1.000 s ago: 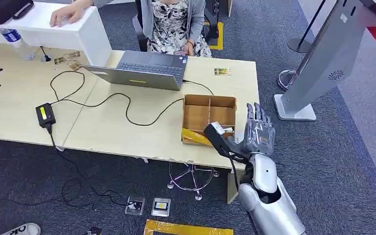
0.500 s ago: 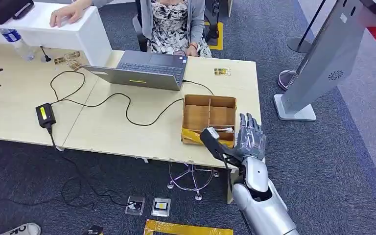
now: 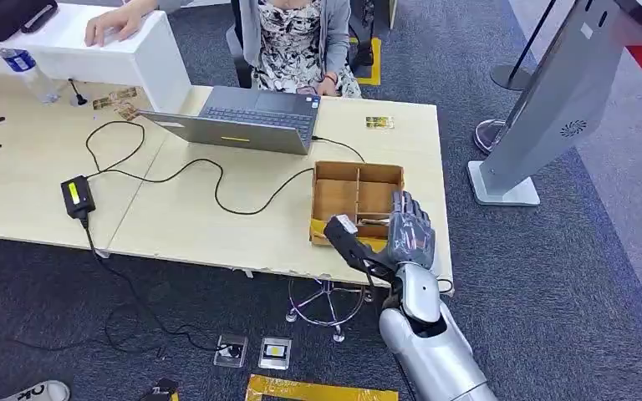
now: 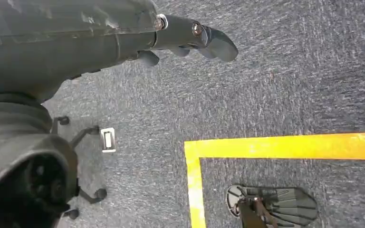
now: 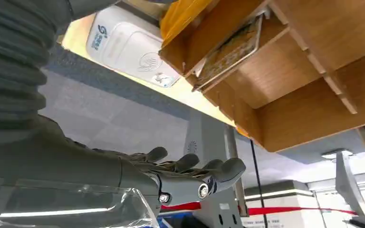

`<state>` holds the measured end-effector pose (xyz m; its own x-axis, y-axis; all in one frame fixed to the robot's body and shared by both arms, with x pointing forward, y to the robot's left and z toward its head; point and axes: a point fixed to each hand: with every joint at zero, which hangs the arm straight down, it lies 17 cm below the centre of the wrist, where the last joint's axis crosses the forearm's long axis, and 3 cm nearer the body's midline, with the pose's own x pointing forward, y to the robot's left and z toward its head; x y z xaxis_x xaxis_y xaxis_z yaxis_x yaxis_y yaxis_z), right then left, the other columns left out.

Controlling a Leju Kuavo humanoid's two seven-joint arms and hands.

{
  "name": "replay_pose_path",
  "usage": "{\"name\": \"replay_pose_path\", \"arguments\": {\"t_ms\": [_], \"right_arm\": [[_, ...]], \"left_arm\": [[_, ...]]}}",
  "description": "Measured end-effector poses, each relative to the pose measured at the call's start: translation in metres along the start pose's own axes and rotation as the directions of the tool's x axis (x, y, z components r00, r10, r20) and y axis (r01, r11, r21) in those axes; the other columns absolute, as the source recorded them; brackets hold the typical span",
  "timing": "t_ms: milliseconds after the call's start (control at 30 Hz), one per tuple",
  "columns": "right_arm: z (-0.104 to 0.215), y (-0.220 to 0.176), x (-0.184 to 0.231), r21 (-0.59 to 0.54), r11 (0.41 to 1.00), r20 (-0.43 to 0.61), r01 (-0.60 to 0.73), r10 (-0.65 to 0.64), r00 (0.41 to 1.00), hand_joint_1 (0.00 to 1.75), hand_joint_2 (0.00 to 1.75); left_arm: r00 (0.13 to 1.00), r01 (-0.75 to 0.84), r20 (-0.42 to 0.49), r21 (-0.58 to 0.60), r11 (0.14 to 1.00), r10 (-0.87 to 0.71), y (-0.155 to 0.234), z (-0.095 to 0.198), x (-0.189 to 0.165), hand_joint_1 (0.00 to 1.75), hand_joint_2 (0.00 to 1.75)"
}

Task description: Pass the card to the sensor for recognition and then transmit it.

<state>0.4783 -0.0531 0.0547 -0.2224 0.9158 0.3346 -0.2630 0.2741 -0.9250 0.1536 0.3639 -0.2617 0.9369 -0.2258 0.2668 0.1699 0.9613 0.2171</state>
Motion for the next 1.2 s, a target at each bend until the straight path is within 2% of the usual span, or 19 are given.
{"name": "replay_pose_path", "arguments": {"t_ms": [267,733,1200], "right_arm": [[-0.01,-0.003,0.011,-0.015,1.0,0.028,0.013,-0.013,1.0,0.0,1.75],[-0.017,0.016,-0.015,0.029,0.999,-0.01,-0.032,0.033,0.999,0.0,1.75],[-0.025,0.006,-0.034,0.006,0.999,-0.026,-0.045,0.045,0.999,0.0,1.75]], "left_arm": [[1.0,0.0,0.005,-0.001,1.0,0.0,0.0,0.0,0.005,0.0,0.0],[1.0,-0.013,-0.005,0.006,1.0,0.013,0.002,0.0,0.002,0.0,0.0],[1.0,0.006,-0.018,0.001,1.0,-0.006,0.003,0.0,-0.003,0.0,0.0]]}}
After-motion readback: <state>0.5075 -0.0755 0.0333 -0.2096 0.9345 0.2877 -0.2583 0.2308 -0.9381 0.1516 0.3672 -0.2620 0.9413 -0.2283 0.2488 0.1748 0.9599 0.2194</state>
